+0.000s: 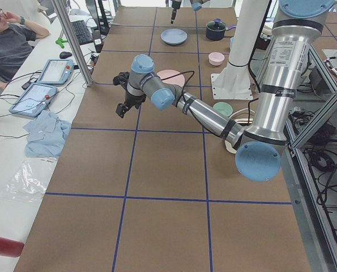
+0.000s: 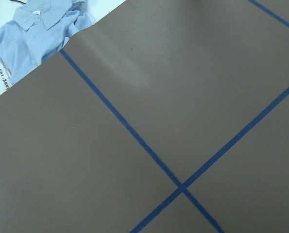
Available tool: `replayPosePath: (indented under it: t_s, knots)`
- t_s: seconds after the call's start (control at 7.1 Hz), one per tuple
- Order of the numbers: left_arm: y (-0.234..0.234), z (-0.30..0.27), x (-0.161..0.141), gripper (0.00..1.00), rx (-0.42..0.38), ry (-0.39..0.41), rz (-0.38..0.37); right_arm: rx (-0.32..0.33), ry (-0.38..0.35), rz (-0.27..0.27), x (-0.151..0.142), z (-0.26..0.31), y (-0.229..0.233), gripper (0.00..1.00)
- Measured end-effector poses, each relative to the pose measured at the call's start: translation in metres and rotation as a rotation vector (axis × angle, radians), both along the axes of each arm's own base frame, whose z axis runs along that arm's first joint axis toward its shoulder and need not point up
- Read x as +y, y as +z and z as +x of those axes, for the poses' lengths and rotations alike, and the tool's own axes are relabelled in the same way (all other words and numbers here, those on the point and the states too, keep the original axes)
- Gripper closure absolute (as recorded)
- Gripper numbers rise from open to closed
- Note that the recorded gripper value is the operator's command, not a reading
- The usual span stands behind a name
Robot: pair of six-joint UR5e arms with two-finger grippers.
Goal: Stack three plates with pink and blue
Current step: 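Withdraw the left gripper away from the stack toward its side, then reach the right gripper to the light blue plate's rim and grasp it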
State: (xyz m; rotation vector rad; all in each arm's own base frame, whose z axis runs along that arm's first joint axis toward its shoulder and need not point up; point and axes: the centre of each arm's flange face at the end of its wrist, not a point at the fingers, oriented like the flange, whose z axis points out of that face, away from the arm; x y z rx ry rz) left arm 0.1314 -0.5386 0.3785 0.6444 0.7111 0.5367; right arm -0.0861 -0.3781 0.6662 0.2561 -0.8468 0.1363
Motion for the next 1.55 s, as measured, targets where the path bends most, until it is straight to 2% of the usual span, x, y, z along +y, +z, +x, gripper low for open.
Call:
replayPosePath:
  t_s: [0.28, 0.42, 0.7, 0.85, 0.99, 1.13, 1.55]
  knots:
    - [0.003, -0.003, 0.001, 0.0, -0.003, -0.001, 0.001, -0.018, 0.022, -0.009, 0.007, -0.017, 0.011, 0.45]
    - [0.003, -0.003, 0.001, 0.0, -0.003, -0.002, 0.001, -0.021, 0.014, -0.013, 0.009, -0.025, 0.012, 0.46]
    - [0.003, -0.003, 0.001, 0.0, -0.002, -0.003, 0.001, -0.016, -0.013, -0.025, 0.016, -0.035, 0.018, 0.63]
    - [0.003, -0.003, 0.001, 0.0, -0.002, -0.003, 0.001, -0.013, -0.023, -0.03, 0.019, -0.038, 0.02, 0.74]
    - [0.002, -0.003, 0.001, 0.0, -0.001, -0.003, 0.001, -0.011, -0.029, -0.032, 0.02, -0.04, 0.022, 0.91]
    - [0.002, -0.004, 0.002, 0.0, -0.001, -0.003, 0.003, -0.01, -0.032, -0.034, 0.021, -0.041, 0.022, 1.0]
    - [0.0, -0.004, 0.002, 0.0, 0.001, -0.004, 0.003, -0.04, -0.025, -0.019, 0.012, -0.048, 0.004, 1.0]
